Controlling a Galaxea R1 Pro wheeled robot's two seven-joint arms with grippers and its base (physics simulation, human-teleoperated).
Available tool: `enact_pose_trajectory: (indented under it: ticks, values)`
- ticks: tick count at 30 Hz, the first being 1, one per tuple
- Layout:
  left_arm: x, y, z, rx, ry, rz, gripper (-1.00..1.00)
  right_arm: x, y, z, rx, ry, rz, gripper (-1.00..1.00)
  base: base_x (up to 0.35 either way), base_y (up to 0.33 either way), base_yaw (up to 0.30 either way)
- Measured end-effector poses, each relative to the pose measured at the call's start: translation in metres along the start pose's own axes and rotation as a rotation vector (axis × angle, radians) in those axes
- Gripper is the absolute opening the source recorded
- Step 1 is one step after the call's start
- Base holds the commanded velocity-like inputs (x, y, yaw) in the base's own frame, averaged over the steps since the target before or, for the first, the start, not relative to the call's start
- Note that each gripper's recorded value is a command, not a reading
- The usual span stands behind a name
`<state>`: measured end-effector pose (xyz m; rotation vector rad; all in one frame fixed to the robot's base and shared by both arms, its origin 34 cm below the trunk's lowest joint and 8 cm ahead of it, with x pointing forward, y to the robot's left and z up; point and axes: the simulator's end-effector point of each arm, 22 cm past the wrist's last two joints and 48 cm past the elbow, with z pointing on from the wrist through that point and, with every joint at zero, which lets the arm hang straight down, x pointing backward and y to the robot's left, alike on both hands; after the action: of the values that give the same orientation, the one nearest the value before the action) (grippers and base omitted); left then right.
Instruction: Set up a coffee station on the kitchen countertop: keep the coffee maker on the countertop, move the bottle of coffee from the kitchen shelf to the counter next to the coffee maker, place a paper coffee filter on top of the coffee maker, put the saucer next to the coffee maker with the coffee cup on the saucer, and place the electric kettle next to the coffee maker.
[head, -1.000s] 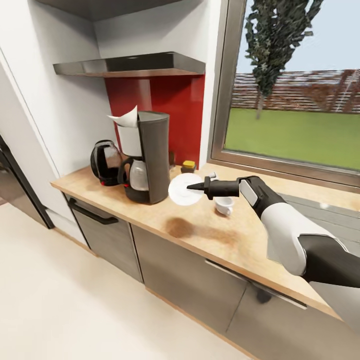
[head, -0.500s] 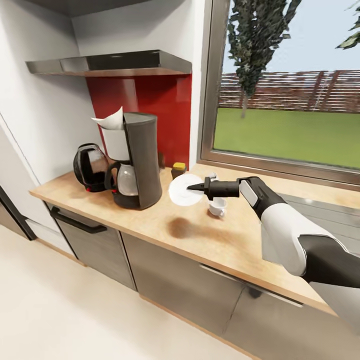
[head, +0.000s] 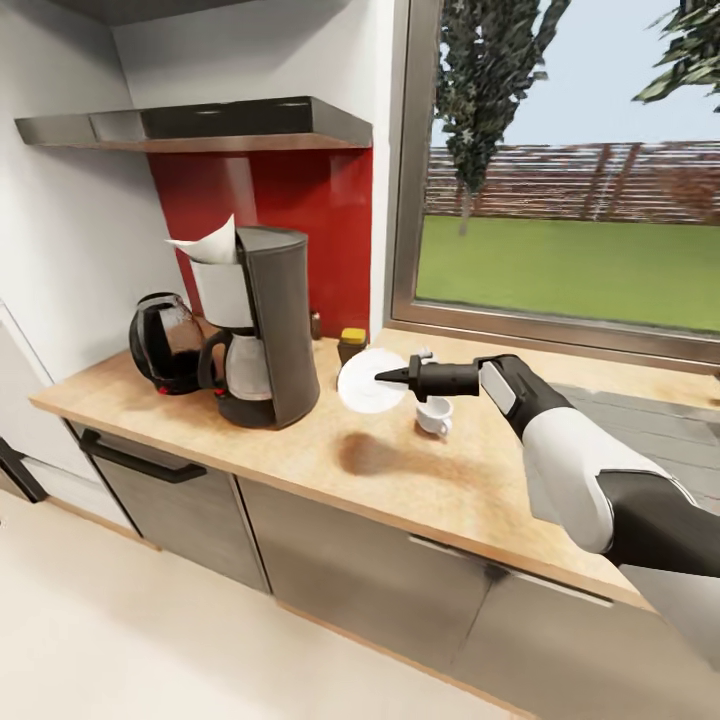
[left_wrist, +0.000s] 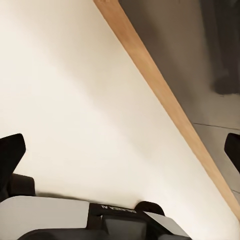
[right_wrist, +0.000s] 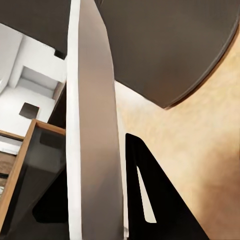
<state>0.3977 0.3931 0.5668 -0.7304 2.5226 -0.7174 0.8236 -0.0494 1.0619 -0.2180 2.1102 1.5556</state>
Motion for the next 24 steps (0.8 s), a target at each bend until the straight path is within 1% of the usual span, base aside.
enact_pose_trajectory:
  ticks: [5, 12, 17, 18, 21, 24]
  values:
    - [0.0, 0.0, 0.0, 0.0, 0.0, 0.0, 1.0, 0.01, -0.01, 0.003, 0.008, 0.016, 0.034, -1.0, -0.007, 0.109, -0.008]
    - [0.0, 0.0, 0.0, -0.001, 0.0, 0.0, 1.0, 0.016, -0.014, 0.006, 0.011, 0.026, 0.055, -1.0, 0.039, 0.115, -0.001]
    - [0.0, 0.0, 0.0, -0.002, 0.0, 0.0, 1.0, 0.019, -0.017, 0.006, 0.016, 0.03, 0.062, -1.0, 0.013, 0.029, 0.0]
    - [0.0, 0.0, 0.0, -0.002, 0.0, 0.0, 1.0, 0.024, -0.023, 0.007, 0.024, 0.039, 0.075, -1.0, 0.002, 0.005, 0.0]
    - [0.0, 0.0, 0.0, -0.002, 0.0, 0.0, 1.0, 0.032, -0.03, 0.009, 0.028, 0.051, 0.108, -1.0, 0.001, 0.002, 0.0]
    - [0.0, 0.0, 0.0, -0.002, 0.0, 0.0, 1.0, 0.035, -0.035, 0.009, 0.044, 0.054, 0.118, -1.0, 0.0, 0.0, 0.0]
